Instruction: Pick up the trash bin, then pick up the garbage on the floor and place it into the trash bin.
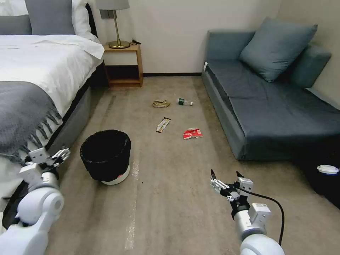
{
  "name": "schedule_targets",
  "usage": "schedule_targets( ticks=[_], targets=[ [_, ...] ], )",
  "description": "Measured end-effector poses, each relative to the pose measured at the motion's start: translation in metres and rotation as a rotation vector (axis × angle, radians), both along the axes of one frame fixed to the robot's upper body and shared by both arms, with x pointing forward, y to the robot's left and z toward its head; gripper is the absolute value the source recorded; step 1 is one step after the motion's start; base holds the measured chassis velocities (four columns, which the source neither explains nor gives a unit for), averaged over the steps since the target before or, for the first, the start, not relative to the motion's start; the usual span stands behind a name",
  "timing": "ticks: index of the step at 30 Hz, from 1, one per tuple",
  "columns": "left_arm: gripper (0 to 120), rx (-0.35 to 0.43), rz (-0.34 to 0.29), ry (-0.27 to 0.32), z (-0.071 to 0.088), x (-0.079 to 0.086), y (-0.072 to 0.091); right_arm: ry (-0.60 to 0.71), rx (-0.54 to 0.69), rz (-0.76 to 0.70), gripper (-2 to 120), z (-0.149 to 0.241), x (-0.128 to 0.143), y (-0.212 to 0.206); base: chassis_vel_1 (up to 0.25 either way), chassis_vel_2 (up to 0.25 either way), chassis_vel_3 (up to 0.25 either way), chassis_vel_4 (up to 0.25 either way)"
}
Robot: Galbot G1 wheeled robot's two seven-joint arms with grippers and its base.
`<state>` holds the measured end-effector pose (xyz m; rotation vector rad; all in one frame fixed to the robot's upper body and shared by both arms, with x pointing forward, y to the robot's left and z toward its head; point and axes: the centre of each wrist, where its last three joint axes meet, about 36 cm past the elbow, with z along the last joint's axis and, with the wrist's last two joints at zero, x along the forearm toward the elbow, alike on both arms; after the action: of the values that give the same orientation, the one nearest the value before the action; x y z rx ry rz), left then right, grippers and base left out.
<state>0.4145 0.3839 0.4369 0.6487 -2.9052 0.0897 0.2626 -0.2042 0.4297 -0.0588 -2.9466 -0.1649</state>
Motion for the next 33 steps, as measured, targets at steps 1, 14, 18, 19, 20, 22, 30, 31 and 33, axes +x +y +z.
schedule_targets(
  ticks=[1,14,18,19,20,22,30,31,33],
  targets=[
    [100,-0.013,-0.001,0.026,-0.009,0.008,-0.002,-0.001,-0.003,-0.01,100,0.0,-0.001,-0.002,0.0,0.0,0.0,0.0],
    [100,-0.159,0.067,0.161,-0.051,0.085,-0.036,-0.033,-0.025,-0.08,100,0.004,-0.008,-0.012,0.0,0.0,0.0,0.0],
    [100,-0.169,0.086,0.211,-0.062,0.096,-0.052,-0.045,-0.016,-0.089,100,0.01,-0.007,-0.015,0.0,0.0,0.0,0.0],
    [100,-0.169,0.086,0.211,-0.062,0.096,-0.052,-0.045,-0.016,-0.089,100,0.01,-0.007,-0.015,0.0,0.0,0.0,0.0],
    [100,-0.165,0.091,0.226,-0.065,0.096,-0.055,-0.045,-0.014,-0.09,100,0.011,-0.007,-0.015,0.0,0.0,0.0,0.0],
    [98,-0.152,0.096,0.249,-0.07,0.094,-0.057,-0.046,-0.015,-0.088,100,0.012,-0.006,-0.017,0.0,0.0,0.0,0.0],
    [83,-0.11,0.127,0.306,-0.082,0.088,-0.044,-0.043,-0.004,-0.085,100,0.015,-0.004,-0.018,0.0,0.0,0.0,0.0],
    [78,-0.1,0.133,0.317,-0.085,0.086,-0.041,-0.043,-0.001,-0.082,100,0.016,-0.004,-0.017,0.0,0.0,0.0,0.0],
    [73,-0.092,0.135,0.325,-0.088,0.084,-0.04,-0.042,0.002,-0.08,100,0.017,-0.004,-0.016,0.0,0.0,0.0,0.0]
  ],
)
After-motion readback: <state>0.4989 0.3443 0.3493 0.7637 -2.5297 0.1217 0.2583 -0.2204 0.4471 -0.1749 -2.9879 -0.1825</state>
